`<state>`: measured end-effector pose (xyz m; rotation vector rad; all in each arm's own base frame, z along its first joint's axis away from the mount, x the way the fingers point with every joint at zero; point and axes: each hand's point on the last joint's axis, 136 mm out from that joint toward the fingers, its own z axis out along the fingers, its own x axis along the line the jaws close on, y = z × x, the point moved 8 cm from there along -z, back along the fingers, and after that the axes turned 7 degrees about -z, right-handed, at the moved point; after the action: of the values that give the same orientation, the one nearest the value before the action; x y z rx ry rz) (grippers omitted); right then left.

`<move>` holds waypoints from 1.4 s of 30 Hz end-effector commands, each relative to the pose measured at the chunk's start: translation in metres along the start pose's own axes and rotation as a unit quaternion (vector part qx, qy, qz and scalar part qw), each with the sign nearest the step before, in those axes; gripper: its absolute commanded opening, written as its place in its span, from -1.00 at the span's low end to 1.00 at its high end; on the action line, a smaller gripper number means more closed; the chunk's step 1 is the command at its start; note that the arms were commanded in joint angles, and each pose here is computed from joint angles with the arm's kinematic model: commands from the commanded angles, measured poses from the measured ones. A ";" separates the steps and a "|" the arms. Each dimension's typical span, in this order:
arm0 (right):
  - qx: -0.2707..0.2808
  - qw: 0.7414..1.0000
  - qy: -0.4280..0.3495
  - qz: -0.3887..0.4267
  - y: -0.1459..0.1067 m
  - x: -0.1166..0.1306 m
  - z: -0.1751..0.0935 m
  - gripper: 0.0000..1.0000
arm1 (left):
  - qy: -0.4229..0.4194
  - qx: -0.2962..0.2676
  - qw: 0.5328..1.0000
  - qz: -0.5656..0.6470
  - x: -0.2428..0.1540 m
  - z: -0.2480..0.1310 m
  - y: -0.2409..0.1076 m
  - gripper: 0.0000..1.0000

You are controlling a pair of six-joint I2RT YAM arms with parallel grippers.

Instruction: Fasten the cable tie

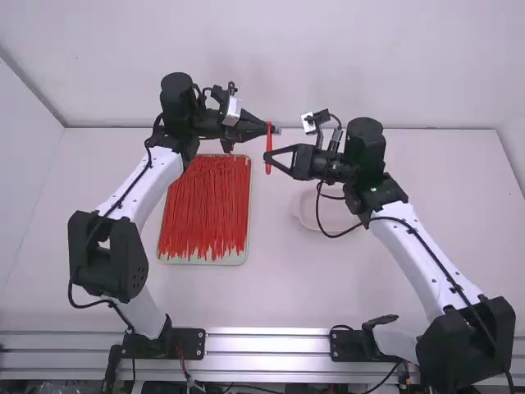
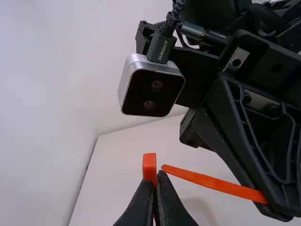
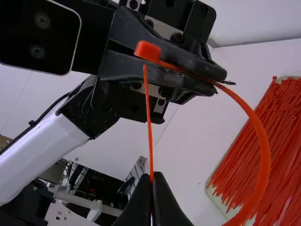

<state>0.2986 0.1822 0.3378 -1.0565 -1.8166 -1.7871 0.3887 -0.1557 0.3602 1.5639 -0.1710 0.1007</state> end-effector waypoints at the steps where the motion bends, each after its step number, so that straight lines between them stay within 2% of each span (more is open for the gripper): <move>1: 0.006 1.000 0.006 0.008 -0.004 -0.001 0.001 -1.00 | -0.014 -0.003 1.000 0.003 -0.005 0.003 0.004 -0.96; 9: -0.004 1.000 0.006 0.015 0.001 -0.001 -0.001 -1.00 | -0.023 -0.005 1.000 0.003 -0.007 0.009 0.004 -0.96; 32: 0.010 0.999 0.017 0.026 -0.002 0.000 -0.003 -1.00 | 0.005 -0.002 1.000 0.018 -0.002 0.008 0.005 -0.96; 42: 0.012 0.999 0.022 0.022 -0.002 0.000 -0.004 -1.00 | 0.014 -0.001 1.000 0.026 0.001 -0.002 0.006 -0.96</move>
<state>0.2961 0.1807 0.3410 -1.0319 -1.7746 -1.7567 0.3901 -0.1581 0.3642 1.5566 -0.1895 0.1518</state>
